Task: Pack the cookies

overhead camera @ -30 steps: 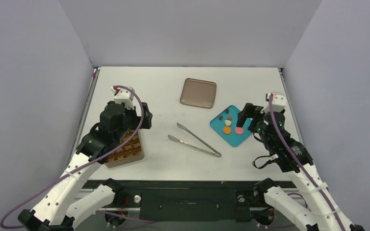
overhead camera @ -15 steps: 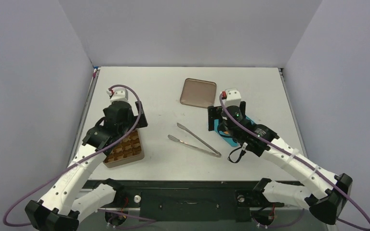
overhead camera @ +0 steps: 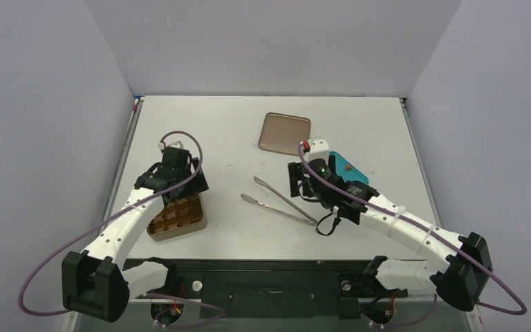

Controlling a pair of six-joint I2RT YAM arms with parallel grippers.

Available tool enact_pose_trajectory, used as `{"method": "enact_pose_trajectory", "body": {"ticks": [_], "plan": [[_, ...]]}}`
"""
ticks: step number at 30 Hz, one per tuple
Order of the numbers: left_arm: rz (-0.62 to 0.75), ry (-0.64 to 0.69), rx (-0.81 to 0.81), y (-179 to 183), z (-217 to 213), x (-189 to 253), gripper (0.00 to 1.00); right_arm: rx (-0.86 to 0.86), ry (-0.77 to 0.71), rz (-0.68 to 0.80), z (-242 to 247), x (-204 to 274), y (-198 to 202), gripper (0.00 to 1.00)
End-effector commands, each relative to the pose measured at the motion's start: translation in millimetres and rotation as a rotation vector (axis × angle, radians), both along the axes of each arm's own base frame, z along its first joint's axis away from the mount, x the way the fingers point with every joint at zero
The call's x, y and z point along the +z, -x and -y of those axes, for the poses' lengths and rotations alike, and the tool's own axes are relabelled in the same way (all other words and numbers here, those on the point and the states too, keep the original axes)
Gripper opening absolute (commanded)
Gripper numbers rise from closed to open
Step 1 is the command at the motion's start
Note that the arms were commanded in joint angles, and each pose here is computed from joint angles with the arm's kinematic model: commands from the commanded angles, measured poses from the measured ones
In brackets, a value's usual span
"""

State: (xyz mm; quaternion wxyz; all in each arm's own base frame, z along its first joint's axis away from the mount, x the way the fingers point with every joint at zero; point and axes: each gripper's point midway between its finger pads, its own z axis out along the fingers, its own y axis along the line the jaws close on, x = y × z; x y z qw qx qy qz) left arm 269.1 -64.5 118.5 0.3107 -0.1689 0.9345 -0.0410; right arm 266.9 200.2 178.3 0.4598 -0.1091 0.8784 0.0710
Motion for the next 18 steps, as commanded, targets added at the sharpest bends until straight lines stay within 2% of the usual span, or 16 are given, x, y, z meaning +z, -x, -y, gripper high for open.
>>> {"method": "enact_pose_trajectory", "body": {"ticks": [1,5,6,9,18], "plan": [[-0.009,0.040,0.009,-5,7,-6,0.74,0.019,-0.061,-0.005,-13,-7,2,0.77],[-0.050,0.025,0.013,-5,6,-21,0.68,0.023,-0.069,-0.014,-12,-15,5,0.74],[-0.064,0.021,0.013,-6,6,-25,0.66,0.030,-0.122,0.028,-21,-4,-1,0.73],[-0.083,0.014,0.018,-10,7,-31,0.61,0.038,-0.084,-0.026,-14,-20,9,0.69],[-0.127,-0.003,0.022,-26,11,-45,0.49,0.053,-0.104,-0.041,-13,-30,17,0.61]]}}
